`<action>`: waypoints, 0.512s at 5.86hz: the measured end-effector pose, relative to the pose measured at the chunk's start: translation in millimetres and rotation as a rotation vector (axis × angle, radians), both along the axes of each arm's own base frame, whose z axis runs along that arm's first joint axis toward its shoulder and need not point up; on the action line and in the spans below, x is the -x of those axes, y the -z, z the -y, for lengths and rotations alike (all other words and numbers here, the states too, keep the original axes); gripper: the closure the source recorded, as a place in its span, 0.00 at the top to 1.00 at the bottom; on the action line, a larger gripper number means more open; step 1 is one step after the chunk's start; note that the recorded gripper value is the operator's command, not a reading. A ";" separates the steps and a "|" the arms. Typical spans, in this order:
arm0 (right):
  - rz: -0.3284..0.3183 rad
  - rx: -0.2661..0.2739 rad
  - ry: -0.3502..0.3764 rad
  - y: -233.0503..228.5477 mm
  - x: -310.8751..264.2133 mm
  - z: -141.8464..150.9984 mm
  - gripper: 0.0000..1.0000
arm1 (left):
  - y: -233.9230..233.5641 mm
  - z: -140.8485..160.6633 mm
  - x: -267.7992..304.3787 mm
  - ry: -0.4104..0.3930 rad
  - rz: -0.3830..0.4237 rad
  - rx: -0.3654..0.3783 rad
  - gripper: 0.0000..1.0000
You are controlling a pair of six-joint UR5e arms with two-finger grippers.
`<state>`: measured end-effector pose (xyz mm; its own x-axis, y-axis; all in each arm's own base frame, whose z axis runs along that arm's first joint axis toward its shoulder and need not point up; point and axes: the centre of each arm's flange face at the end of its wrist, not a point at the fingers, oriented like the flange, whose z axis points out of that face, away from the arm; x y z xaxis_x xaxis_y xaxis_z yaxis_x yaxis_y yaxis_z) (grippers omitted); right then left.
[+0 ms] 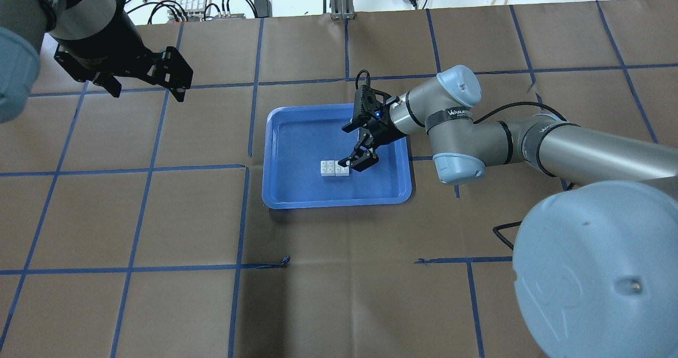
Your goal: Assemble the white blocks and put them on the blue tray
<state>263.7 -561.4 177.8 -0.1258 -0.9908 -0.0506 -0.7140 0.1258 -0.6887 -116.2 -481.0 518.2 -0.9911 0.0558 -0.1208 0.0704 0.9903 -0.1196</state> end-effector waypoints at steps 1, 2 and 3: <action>-0.032 0.004 0.046 -16.3 6.2 3.1 1.00 | -0.2 -0.1 0.1 0.000 -0.001 0.000 0.99; -0.079 -0.020 0.106 -32.7 14.8 3.7 1.00 | -0.1 0.0 0.2 0.000 -0.002 0.001 0.99; -0.145 -0.082 0.172 -50.4 28.3 2.0 1.00 | -0.1 0.0 0.2 0.001 -0.002 0.001 0.99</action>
